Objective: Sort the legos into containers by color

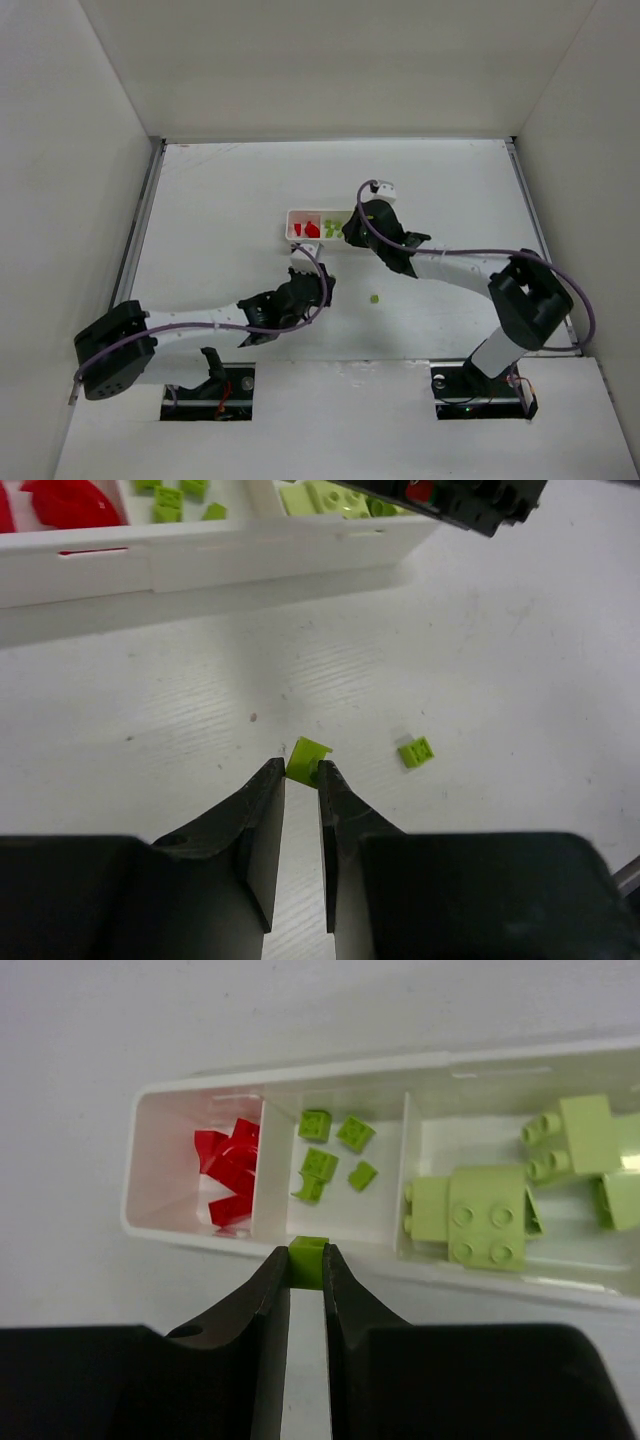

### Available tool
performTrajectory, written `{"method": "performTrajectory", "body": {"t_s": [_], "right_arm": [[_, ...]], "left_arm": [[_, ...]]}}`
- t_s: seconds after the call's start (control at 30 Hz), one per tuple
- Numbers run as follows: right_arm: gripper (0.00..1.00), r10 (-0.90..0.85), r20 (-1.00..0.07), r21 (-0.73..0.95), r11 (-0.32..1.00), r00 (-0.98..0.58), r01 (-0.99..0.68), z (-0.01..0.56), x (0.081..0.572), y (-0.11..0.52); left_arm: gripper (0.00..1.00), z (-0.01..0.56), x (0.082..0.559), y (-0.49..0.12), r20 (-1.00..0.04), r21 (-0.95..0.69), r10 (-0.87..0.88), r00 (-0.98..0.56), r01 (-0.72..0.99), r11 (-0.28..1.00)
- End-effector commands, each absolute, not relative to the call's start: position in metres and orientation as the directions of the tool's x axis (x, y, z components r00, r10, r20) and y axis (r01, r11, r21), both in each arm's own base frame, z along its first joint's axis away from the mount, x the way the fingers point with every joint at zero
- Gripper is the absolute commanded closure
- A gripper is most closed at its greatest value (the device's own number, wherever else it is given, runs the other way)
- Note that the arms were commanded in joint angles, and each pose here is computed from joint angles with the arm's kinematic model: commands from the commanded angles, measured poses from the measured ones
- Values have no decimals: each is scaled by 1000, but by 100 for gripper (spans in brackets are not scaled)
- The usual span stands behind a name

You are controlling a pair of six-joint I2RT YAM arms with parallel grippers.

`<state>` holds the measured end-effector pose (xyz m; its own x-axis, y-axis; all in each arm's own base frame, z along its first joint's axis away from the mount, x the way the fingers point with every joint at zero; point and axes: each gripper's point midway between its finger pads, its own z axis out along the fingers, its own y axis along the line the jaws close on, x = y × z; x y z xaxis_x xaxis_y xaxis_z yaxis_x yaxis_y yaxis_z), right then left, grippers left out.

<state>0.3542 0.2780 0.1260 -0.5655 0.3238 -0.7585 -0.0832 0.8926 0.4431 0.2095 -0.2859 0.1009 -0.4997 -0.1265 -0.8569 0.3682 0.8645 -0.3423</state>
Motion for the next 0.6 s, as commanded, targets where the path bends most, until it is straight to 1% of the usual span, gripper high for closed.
{"method": "performTrajectory", "body": {"t_s": [0.0,0.07,0.1,0.2,0.27,0.33,0.43,0.57], "right_arm": [[81,338,-780,460,880,-527,-116,141,384,294],[79,344,-781,458,883,-522,-104,139,393,295],[76,342,-783,454,885,-519,-102,138,399,296],[65,334,-786,442,892,-521,-95,136,408,297],[56,342,-788,450,887,-511,-100,140,408,298],[50,337,-790,446,889,-511,-102,141,408,298],[50,348,-795,451,887,-497,-100,148,399,290],[57,359,-806,445,892,-472,-82,154,381,269]], "left_arm": [[85,111,216,-265,-843,-389,-208,-496,294,873],[85,117,220,-257,-847,-386,-217,-486,281,879],[85,120,220,-254,-847,-389,-223,-484,276,879],[84,130,226,-245,-849,-399,-248,-466,257,880],[84,136,232,-241,-850,-402,-259,-458,248,881],[84,140,235,-239,-850,-405,-266,-454,241,882],[84,148,245,-238,-857,-398,-271,-439,227,889],[84,159,257,-245,-867,-382,-260,-425,233,894]]}}
